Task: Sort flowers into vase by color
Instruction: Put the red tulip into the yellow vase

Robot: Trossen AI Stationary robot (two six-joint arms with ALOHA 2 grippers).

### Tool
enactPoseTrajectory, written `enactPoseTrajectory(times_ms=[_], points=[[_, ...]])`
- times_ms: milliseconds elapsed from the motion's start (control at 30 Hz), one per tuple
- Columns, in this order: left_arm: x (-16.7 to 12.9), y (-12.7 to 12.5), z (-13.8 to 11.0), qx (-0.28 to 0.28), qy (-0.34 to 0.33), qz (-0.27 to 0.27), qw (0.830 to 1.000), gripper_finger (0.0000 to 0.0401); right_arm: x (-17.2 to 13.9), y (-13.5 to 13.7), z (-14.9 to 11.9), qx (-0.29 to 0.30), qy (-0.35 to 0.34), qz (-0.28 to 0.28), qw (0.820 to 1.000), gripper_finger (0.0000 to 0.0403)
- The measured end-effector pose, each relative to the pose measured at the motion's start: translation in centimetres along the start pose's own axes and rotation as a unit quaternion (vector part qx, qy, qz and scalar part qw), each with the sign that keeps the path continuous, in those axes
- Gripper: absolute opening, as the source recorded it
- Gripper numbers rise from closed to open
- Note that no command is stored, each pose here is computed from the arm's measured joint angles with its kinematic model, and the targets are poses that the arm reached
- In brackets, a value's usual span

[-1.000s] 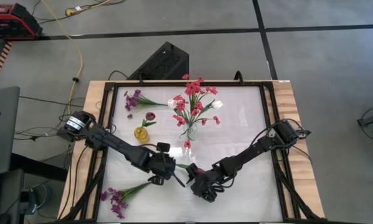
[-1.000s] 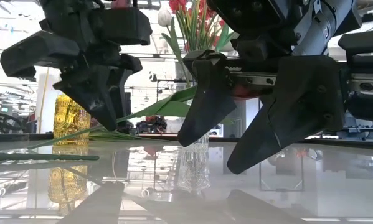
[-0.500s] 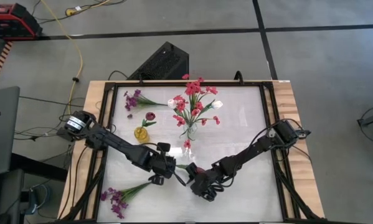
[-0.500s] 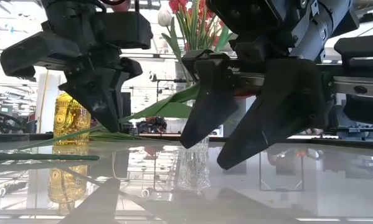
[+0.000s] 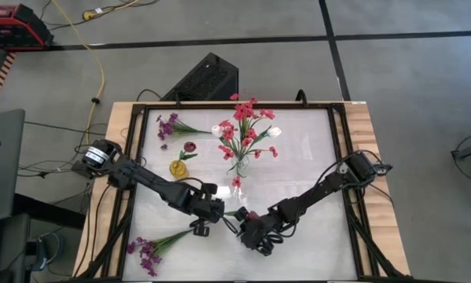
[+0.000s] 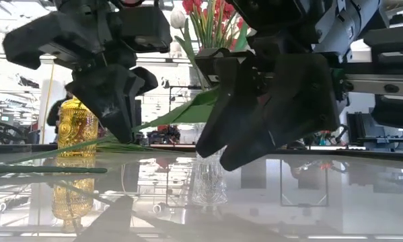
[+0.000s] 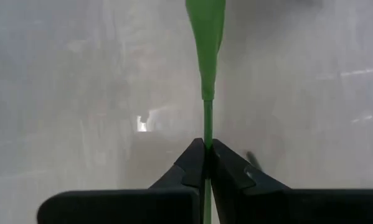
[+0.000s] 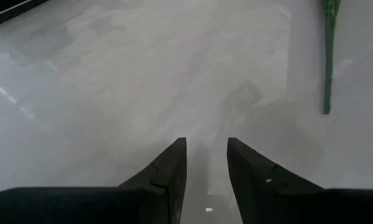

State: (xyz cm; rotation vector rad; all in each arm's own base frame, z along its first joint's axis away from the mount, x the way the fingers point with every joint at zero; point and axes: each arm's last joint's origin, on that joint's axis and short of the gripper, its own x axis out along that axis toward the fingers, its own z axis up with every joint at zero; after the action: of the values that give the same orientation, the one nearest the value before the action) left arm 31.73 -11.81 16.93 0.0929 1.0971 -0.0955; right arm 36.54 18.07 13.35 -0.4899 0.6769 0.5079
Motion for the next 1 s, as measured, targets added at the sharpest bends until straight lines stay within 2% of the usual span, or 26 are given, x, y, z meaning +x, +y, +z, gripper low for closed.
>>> enactPoseTrajectory(times_ms=[167,433,700,900,1000], points=[[0.0,0.2,-0.2,-0.004,0.018,-0.019,1.0,0.0001,0.0,0.0,0.1,0.0,-0.004,-0.002,1.0,0.0154],[0.1,1.3,-1.1,-0.038,0.077,-0.019,0.996,0.0,0.0,-0.3,0.9,-0.014,-0.048,-0.017,0.999,0.0159],[-0.3,1.5,-1.9,-0.032,0.126,-0.005,0.992,0.0,-0.1,-0.4,1.3,-0.026,-0.052,-0.019,0.998,0.0159],[-4.6,1.2,-1.3,-0.001,0.102,0.026,0.994,0.0,-0.1,-0.4,1.3,-0.026,-0.052,-0.019,0.998,0.0159],[-7.4,1.4,-1.2,0.001,0.064,0.027,0.998,0.0,-0.1,-0.4,1.3,-0.026,-0.052,-0.019,0.998,0.0159]])
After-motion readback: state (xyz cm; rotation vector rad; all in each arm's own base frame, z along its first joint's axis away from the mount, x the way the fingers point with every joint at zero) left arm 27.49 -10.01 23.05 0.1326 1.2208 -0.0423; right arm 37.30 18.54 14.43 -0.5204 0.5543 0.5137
